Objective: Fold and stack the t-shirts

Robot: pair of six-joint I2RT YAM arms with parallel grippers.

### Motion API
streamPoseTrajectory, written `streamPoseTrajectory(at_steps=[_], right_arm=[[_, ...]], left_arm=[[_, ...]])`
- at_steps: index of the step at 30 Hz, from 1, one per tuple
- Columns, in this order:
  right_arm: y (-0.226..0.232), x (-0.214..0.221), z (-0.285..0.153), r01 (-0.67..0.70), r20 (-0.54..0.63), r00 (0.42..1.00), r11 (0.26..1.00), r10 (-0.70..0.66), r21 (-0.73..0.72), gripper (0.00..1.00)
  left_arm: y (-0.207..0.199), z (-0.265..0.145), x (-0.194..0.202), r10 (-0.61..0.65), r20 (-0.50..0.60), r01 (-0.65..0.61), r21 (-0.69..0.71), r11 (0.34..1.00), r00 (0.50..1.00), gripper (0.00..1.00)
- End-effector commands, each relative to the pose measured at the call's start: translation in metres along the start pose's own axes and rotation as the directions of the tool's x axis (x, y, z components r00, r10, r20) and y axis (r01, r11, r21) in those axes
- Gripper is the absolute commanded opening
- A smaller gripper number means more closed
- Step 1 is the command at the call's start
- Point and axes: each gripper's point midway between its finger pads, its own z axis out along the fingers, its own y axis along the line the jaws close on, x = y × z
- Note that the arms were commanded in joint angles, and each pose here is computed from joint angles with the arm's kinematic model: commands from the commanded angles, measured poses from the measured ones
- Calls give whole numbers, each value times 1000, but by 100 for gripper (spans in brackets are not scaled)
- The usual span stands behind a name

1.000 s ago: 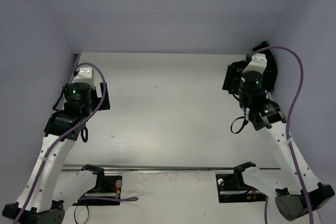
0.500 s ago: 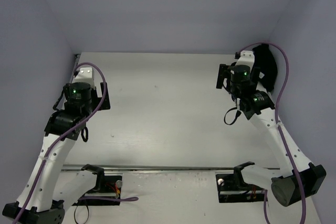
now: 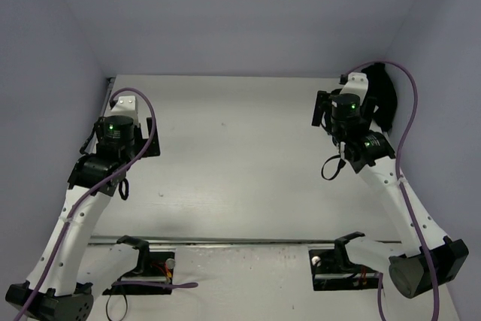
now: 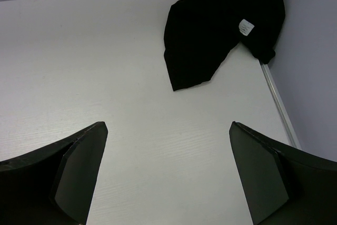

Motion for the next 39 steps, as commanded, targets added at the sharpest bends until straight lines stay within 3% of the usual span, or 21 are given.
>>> streamPoseTrajectory(at_steps=[1,7,11,18,24,35,39], right_arm=[[-8,-28,18,-95,69,994,992,89,84,100],[-13,-26,103,-202,-31,977,968,209,150,100],[-24,-11,161,-160,-83,979,954,186,253,98],[-28,47,251,-108,-255,954,972,161,210,77],[-25,97,275,-82,-365,922,986,131,148,69],[-26,174,280,-63,-508,853,989,122,131,67],[-26,196,277,-61,-549,827,991,119,123,54]], left_arm=[[-8,-3,-25,-57,66,55,29,998,996,96],[-15,-3,-22,-87,50,84,60,995,995,96],[-16,-5,-15,-100,44,96,76,992,994,96],[-18,-8,-3,-114,26,111,96,989,993,96],[-16,-9,3,-105,14,104,91,990,994,96],[-12,-9,7,-88,11,87,78,993,996,96],[-14,-11,4,-87,17,85,86,993,996,96]])
